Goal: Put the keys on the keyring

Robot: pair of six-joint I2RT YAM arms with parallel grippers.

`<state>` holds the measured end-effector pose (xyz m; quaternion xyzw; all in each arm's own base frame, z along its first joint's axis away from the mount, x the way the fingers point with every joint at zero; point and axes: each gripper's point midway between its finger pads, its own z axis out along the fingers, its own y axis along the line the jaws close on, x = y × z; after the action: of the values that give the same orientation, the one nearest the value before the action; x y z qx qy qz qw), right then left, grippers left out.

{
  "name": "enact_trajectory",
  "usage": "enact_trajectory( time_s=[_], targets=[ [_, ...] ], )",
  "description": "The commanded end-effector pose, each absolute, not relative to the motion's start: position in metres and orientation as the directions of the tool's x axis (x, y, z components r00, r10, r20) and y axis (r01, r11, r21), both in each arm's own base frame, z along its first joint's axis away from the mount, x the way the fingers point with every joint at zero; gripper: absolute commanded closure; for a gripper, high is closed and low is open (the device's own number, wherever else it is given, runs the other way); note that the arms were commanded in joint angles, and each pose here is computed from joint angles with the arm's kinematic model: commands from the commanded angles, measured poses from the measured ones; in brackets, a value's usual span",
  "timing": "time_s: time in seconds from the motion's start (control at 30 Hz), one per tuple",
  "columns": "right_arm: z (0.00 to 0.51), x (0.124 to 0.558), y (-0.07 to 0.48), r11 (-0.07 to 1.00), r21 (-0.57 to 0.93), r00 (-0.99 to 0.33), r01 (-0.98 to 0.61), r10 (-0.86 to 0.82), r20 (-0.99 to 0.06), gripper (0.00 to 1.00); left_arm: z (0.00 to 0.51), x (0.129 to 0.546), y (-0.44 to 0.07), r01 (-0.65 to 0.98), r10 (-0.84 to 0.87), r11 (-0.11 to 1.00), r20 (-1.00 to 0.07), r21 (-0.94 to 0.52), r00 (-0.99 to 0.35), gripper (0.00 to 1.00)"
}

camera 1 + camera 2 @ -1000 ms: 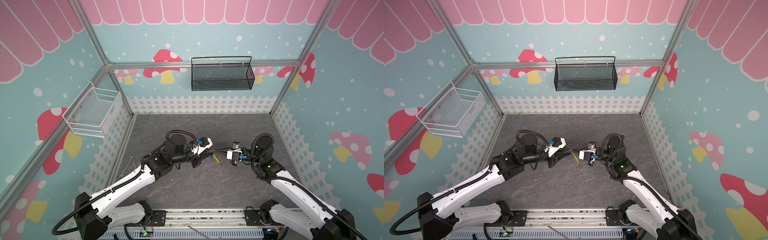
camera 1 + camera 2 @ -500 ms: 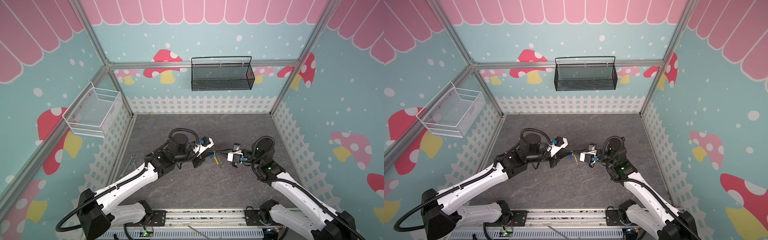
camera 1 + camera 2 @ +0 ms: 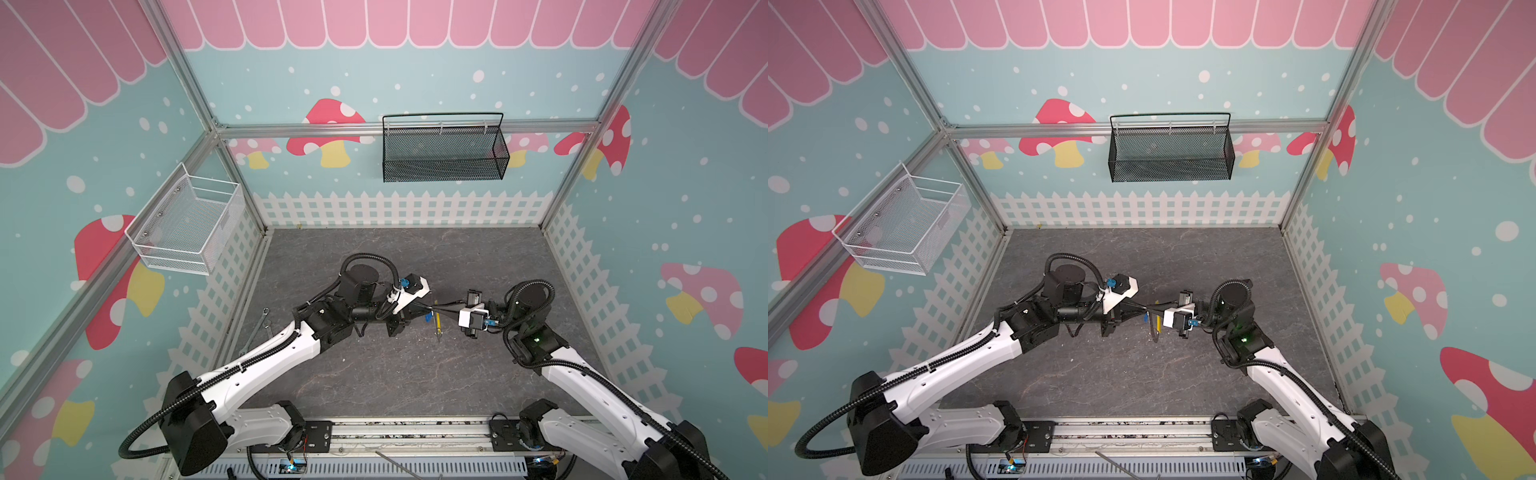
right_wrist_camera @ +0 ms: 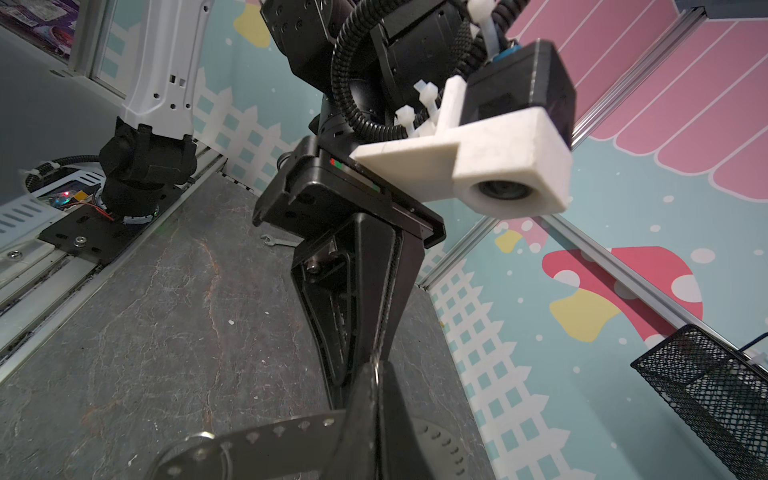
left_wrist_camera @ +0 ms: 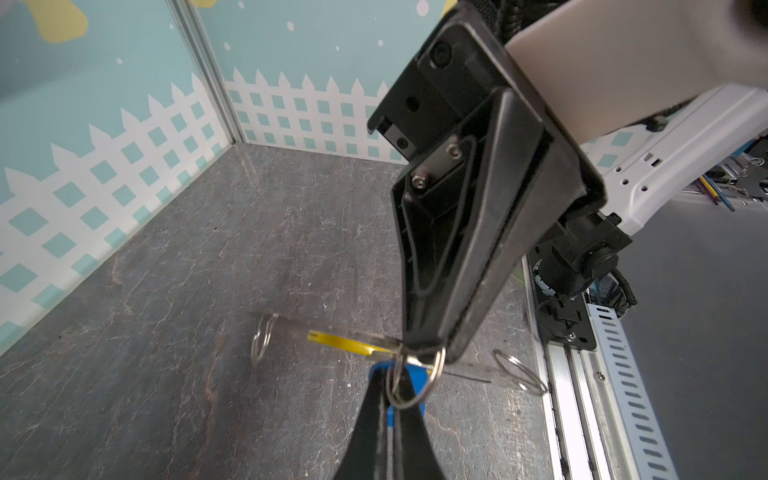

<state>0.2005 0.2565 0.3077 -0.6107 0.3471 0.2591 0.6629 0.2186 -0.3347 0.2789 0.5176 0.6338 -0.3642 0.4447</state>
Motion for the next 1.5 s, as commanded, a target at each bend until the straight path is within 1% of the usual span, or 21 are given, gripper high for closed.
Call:
enact_trajectory(
  time_s=[0.0, 0.1, 0.13, 0.23, 0.33, 0.47, 0.6, 0.8, 0.83, 1.1, 1.3, 1.47],
  targets=[
    [0.322, 0.189, 0.258, 0.104, -0.662, 0.665, -0.742, -0.006, -0.747, 1.00, 0.284, 0.213, -0.344, 0.990, 0.314, 0.140, -0.947, -0.028, -0.071, 1.00],
    [0.319, 0.190, 0.259, 0.099, -0.650, 0.653, -0.754, -0.001, -0.757, 1.00, 0.289, 0.213, -0.346, 0.990, 0.297, 0.134, -0.952, -0.032, -0.071, 1.00],
    [0.318, 0.191, 0.258, 0.103, -0.648, 0.651, -0.754, -0.005, -0.759, 1.00, 0.289, 0.214, -0.345, 0.989, 0.295, 0.142, -0.953, -0.028, -0.069, 0.98],
    [0.315, 0.195, 0.257, 0.125, -0.645, 0.648, -0.754, -0.026, -0.761, 1.00, 0.292, 0.219, -0.338, 0.981, 0.288, 0.195, -0.957, 0.010, -0.047, 0.82],
    [0.313, 0.199, 0.254, 0.145, -0.635, 0.637, -0.758, -0.042, -0.770, 1.00, 0.298, 0.223, -0.325, 0.960, 0.271, 0.269, -0.962, 0.081, 0.005, 0.75],
    [0.312, 0.203, 0.253, 0.152, -0.623, 0.624, -0.767, -0.046, -0.780, 1.00, 0.308, 0.222, -0.308, 0.927, 0.259, 0.333, -0.962, 0.171, 0.084, 0.75],
    [0.312, 0.203, 0.254, 0.143, -0.614, 0.616, -0.776, -0.035, -0.787, 1.00, 0.316, 0.219, -0.302, 0.913, 0.260, 0.342, -0.956, 0.224, 0.137, 0.76],
    [0.314, 0.202, 0.254, 0.137, -0.604, 0.607, -0.785, -0.024, -0.794, 1.00, 0.320, 0.218, -0.313, 0.921, 0.272, 0.301, -0.948, 0.248, 0.166, 0.77],
    [0.315, 0.201, 0.254, 0.136, -0.606, 0.609, -0.784, -0.022, -0.793, 1.00, 0.319, 0.218, -0.315, 0.918, 0.287, 0.278, -0.936, 0.283, 0.202, 0.77],
    [0.315, 0.200, 0.254, 0.132, -0.596, 0.599, -0.792, -0.016, -0.800, 1.00, 0.317, 0.218, -0.324, 0.922, 0.303, 0.245, -0.927, 0.300, 0.221, 0.77],
    [0.316, 0.201, 0.255, 0.131, -0.595, 0.598, -0.793, -0.015, -0.801, 1.00, 0.318, 0.216, -0.328, 0.925, 0.309, 0.225, -0.923, 0.305, 0.229, 0.84],
    [0.316, 0.202, 0.255, 0.132, -0.592, 0.596, -0.795, -0.016, -0.803, 1.00, 0.316, 0.213, -0.330, 0.928, 0.315, 0.209, -0.919, 0.310, 0.236, 0.84]
  ],
)
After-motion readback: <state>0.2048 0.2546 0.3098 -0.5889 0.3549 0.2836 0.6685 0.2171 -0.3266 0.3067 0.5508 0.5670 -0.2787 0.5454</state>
